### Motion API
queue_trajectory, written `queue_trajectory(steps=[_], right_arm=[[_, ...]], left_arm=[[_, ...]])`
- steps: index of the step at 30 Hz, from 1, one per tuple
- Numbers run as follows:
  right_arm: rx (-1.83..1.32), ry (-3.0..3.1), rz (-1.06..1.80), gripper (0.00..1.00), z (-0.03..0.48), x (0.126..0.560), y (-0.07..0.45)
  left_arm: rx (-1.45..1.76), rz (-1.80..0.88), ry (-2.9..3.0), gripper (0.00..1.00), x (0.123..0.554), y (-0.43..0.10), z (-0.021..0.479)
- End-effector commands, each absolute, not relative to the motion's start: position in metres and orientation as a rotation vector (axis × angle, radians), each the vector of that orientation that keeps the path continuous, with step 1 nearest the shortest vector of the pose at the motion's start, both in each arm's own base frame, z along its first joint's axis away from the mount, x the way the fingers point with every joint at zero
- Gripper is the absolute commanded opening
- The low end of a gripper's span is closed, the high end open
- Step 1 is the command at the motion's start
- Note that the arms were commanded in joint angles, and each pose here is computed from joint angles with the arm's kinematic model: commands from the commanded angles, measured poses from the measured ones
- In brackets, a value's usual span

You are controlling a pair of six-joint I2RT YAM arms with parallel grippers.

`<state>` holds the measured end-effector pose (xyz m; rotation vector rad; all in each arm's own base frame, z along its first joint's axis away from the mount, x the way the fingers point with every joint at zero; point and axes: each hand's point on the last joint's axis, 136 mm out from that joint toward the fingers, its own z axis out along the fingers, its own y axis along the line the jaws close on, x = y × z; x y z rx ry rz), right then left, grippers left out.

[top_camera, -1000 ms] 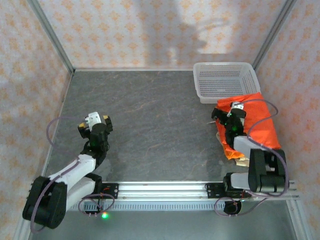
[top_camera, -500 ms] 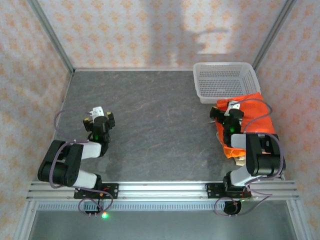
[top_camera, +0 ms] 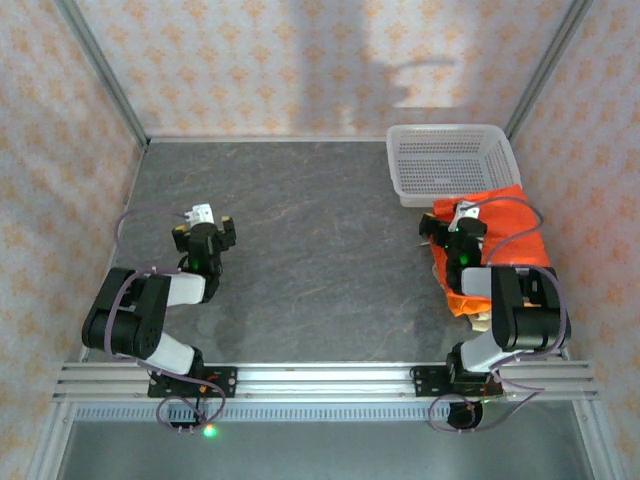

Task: Fold and stack the shorts

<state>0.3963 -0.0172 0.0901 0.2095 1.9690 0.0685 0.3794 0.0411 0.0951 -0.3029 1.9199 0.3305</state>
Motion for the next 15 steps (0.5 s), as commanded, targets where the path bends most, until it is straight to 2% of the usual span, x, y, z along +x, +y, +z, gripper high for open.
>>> queue_trajectory(steps=[1,15], right_arm=[[0.198,1.966,0.06,0.99,0.0875,0.3953,-0.0151],[0.199,1.965,0.06,0.99,0.0879,0.3957,-0.0151]], left_arm=[[-0.302,0.333,1.917,1.0,0.3832,0.0438,0.0994],[-0.302,0.333,1.92,1.0,0.3832,0.0439,0.099]])
